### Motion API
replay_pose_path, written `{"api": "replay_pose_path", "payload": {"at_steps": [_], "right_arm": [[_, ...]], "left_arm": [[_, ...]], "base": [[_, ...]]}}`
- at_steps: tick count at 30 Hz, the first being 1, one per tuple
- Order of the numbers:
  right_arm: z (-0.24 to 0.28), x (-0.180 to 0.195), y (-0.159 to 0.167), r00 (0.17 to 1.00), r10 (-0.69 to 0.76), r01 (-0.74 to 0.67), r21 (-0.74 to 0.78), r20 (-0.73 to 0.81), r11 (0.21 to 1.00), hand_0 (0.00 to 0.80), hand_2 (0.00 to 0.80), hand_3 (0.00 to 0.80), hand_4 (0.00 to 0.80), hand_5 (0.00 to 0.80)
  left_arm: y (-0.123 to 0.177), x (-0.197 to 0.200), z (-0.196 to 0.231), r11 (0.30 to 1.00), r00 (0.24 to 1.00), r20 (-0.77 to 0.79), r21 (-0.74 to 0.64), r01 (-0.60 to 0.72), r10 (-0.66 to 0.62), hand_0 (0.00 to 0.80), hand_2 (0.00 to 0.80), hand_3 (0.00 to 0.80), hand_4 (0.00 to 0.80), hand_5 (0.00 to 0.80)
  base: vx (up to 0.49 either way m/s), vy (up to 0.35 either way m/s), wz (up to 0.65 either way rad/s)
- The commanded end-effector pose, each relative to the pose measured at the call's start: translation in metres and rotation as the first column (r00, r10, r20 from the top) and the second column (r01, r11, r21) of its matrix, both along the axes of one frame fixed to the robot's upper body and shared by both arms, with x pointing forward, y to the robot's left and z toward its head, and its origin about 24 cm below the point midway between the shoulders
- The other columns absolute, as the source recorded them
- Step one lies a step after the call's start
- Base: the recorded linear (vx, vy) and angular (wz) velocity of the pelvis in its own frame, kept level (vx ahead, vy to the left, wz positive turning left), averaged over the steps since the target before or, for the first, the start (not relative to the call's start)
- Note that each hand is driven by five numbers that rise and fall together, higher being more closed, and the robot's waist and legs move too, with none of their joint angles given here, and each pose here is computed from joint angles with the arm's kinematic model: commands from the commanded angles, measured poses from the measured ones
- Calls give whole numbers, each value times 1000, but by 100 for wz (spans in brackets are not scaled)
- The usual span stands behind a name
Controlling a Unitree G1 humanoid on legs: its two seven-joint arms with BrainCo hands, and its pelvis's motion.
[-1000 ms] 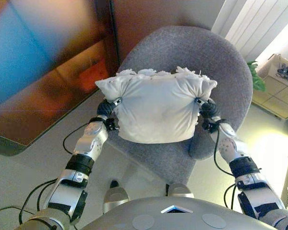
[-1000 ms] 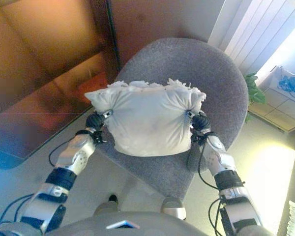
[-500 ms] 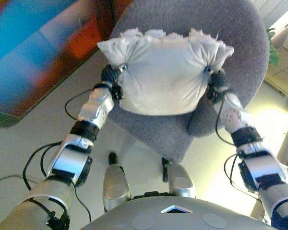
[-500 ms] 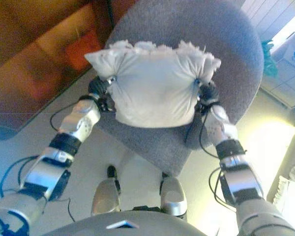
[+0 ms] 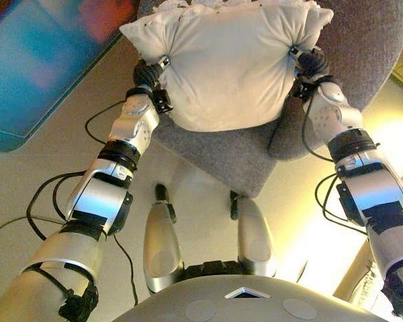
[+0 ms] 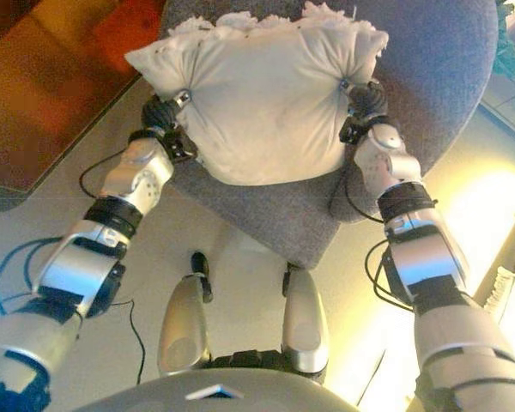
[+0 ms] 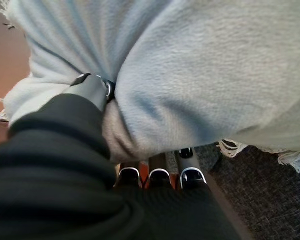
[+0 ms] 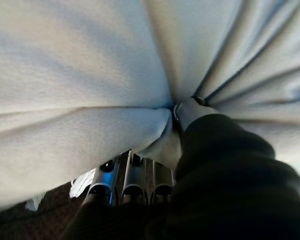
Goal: Pick up the cushion and take it to the sofa
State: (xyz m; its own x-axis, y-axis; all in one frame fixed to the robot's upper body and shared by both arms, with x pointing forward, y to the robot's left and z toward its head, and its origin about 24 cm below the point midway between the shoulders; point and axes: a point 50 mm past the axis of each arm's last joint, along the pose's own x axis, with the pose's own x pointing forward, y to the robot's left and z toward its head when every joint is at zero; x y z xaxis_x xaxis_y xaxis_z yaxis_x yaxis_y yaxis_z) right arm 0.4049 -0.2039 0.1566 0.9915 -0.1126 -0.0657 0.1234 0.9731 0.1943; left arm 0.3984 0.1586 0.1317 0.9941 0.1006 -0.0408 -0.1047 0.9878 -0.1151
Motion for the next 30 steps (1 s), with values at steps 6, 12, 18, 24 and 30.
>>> {"api": "replay_pose_path", "payload": {"at_steps": [6, 12, 18, 24, 30], "right_arm": [[76, 14, 10, 978, -40, 4, 169, 205, 986, 800, 800, 800, 800, 800], [109, 13, 0, 962, -81, 59, 91, 262, 994, 800, 800, 800, 800, 800], [131, 13, 1, 953, -58, 49, 37, 297, 998, 800, 800, 800, 800, 800], [118, 14, -3, 970, -10, 21, -45, 244, 999, 800, 800, 800, 800, 800], [108, 13, -13, 976, -48, 54, -21, 214, 998, 800, 800, 800, 800, 800]], "left_arm": [[-47, 12, 58, 988, 977, 151, -21, 155, -150, 800, 800, 800, 800, 800], [-69, 10, 77, 969, 951, 207, -40, 243, -230, 800, 800, 800, 800, 800], [-78, 7, 87, 965, 941, 256, -83, 250, -221, 800, 800, 800, 800, 800], [-53, 10, 81, 981, 963, 227, -96, 169, -143, 800, 800, 800, 800, 800], [-45, 12, 67, 987, 978, 163, -70, 146, -133, 800, 800, 800, 800, 800]], "base": [[0, 0, 0], [5, -3, 0], [-20, -2, -1], [15, 26, -12], [16, -19, 0]]}}
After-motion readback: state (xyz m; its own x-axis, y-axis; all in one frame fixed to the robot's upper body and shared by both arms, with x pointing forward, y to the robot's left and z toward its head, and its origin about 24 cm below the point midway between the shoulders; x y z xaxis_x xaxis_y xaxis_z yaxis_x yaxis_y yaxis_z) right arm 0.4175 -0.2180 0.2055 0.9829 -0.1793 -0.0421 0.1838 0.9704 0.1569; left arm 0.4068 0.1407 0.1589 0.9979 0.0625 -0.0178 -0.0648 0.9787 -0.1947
